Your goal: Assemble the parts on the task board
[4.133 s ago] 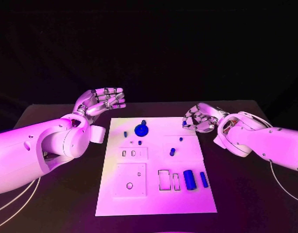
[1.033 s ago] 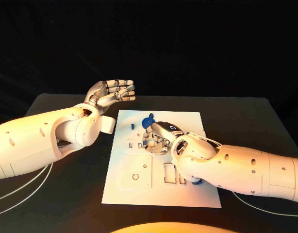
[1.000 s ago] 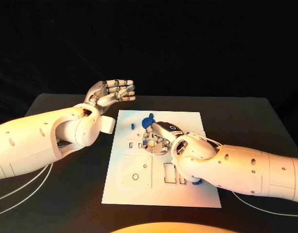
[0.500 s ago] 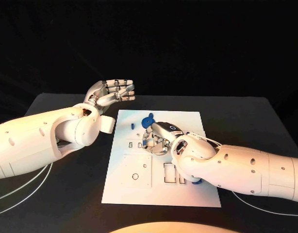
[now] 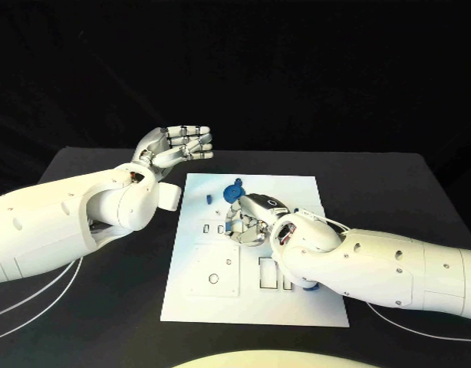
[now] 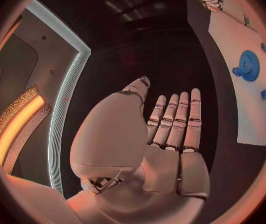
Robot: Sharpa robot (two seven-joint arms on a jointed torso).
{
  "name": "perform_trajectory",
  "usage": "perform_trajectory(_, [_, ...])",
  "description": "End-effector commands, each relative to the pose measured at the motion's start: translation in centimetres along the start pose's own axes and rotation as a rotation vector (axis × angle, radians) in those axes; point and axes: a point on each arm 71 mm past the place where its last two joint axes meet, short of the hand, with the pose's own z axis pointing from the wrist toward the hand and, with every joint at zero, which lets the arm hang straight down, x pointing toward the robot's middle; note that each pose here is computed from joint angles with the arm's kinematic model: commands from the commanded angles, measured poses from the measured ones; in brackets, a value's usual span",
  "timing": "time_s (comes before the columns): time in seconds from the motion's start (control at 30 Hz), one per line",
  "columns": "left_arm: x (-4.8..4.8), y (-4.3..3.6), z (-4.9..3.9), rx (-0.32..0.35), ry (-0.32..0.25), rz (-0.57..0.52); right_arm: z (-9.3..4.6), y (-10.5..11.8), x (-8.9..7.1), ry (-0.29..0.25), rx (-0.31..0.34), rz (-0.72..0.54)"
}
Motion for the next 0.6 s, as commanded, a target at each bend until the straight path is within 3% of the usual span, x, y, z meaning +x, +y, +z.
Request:
perform_trajectory(0.03, [0.21,-0.08,0.02,0.007,0.018,-0.006,-0.02,0.05,0.03,-0.004,-0.005,-0.005])
perform_trajectory(0.6, [-0.1,0.14,0.09,-0.006,0.014,0.022,-0.76,0.57,-0.86,-0.077,-0.044,0.03])
